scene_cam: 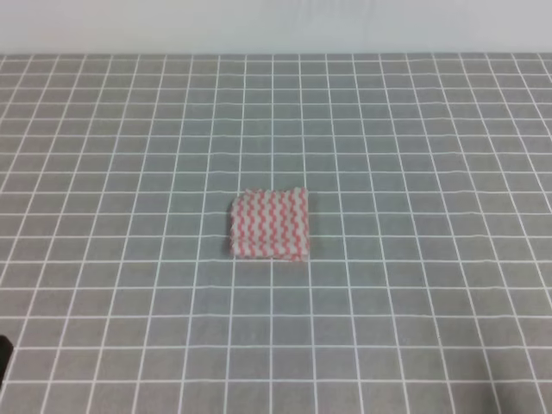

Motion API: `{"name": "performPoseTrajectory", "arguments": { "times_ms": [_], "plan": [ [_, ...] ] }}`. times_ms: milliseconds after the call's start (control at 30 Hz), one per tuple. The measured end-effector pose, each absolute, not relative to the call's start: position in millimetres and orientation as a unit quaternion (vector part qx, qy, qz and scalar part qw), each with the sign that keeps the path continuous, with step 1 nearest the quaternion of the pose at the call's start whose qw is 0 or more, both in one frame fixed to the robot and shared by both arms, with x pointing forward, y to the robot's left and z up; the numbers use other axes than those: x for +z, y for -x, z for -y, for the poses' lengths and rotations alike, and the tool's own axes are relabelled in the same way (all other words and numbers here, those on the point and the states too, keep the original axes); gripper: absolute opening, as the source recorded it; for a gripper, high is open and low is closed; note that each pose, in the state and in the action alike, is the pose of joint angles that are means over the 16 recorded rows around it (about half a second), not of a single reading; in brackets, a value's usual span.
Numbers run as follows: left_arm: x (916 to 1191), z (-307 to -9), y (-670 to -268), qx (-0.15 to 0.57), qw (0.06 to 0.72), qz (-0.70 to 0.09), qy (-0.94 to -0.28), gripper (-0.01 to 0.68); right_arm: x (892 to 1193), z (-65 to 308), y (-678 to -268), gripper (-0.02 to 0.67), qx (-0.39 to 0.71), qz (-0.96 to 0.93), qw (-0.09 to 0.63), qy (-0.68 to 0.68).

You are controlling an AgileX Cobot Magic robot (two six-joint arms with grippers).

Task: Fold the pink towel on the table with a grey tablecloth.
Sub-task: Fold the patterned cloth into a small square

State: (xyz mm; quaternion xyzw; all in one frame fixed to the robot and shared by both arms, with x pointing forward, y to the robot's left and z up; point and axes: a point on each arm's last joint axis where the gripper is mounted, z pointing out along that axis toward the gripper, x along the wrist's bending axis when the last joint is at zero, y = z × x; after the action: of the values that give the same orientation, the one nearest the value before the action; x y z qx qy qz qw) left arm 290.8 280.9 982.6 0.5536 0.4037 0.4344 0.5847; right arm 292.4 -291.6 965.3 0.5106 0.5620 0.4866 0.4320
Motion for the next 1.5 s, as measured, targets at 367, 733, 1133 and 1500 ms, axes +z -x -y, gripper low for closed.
{"name": "performPoseTrajectory", "arguments": {
  "times_ms": [367,733,1133,1500],
  "plan": [
    [982.2,-280.8,-290.9,0.434,0.584,-0.404,-0.554,-0.002,957.6,291.0,-290.8,-0.015,0.463,-0.585,0.408,-0.525],
    [982.2,-281.0,-290.9,0.435,0.583,-0.404,-0.554,-0.003,957.6,290.9,-290.7,-0.015,0.464,-0.585,0.408,-0.526],
    [973.0,-283.0,-291.5,0.403,0.558,-0.458,-0.563,-0.003,957.7,290.9,-290.8,-0.015,0.465,-0.584,0.408,-0.526],
    [956.2,-294.1,-291.0,0.381,0.48,-0.557,-0.561,-0.003,957.9,290.9,-290.8,-0.015,0.465,-0.584,0.408,-0.526]
  ]
}}
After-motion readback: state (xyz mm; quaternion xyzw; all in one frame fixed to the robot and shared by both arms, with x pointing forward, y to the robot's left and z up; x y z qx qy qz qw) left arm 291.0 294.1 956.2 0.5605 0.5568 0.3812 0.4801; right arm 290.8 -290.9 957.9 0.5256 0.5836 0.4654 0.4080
